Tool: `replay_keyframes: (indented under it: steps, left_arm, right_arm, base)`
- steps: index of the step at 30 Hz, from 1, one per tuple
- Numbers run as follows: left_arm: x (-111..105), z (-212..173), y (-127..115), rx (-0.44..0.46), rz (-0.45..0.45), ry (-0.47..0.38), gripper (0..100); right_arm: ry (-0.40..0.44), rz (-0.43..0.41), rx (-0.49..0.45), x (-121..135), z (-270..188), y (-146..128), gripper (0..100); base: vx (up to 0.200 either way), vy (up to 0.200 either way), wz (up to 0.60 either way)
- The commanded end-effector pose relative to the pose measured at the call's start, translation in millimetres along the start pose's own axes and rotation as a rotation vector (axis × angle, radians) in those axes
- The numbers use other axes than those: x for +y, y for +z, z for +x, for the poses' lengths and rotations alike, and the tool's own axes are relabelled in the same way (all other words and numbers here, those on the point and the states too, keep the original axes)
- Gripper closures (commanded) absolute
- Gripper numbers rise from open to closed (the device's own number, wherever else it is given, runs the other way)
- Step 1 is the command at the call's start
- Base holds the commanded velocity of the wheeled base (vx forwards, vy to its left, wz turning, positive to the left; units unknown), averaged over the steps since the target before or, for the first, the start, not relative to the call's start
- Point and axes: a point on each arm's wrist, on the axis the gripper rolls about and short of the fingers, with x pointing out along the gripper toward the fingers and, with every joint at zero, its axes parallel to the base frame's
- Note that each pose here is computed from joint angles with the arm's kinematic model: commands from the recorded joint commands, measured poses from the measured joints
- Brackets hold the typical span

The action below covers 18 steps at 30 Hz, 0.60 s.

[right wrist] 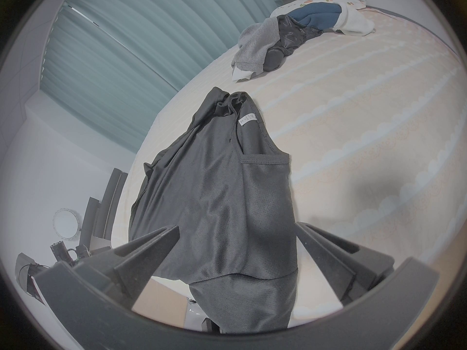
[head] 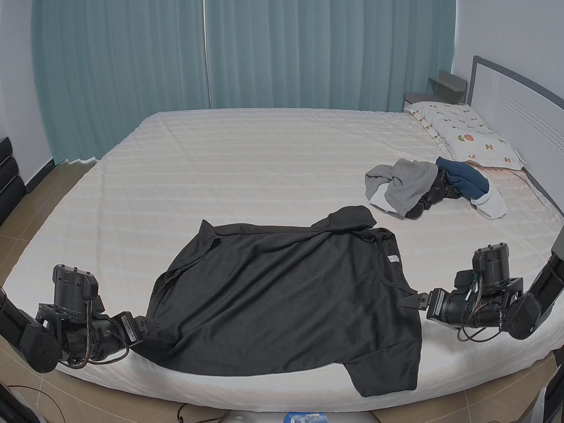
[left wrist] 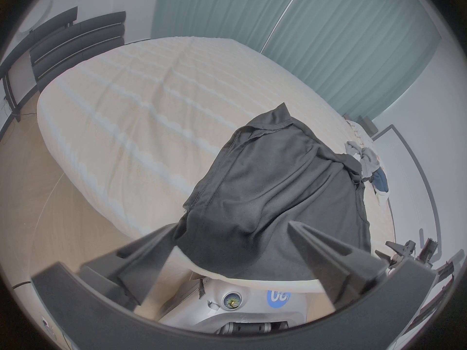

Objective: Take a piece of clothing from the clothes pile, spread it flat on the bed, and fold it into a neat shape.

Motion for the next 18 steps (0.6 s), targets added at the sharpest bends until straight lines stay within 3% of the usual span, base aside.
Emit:
replay_keyframes:
  steps: [1,11,16,18]
  left_arm:
    - [-4.8,-8.2,7.6,-0.052,-0.013,-0.037,0]
    - [-6.1,-9.7,8.0,-0.055,-0.015,-0.048,0]
    - [-5.8,-8.8,7.7,-0.051,-0.015,-0.045,0]
    - [-6.1,-8.8,7.5,-0.050,-0.014,-0.046,0]
  right_arm:
    - [-0.001,-0.001,0.002,-0.2,-0.1,-0.5,0]
    - [0.001,0.000,-0.001,0.2,-1.1,-0.3,0]
    - [0.000,-0.001,0.000,-0.2,-2.2,-1.3,0]
    - [0.001,-0.001,-0.001,0.0,-2.5,-1.2,0]
  base:
    - [0.000,0.000,0.00]
    - [0.000,0.000,0.00]
    - [0.000,-0.200,0.00]
    - [0.000,0.000,0.00]
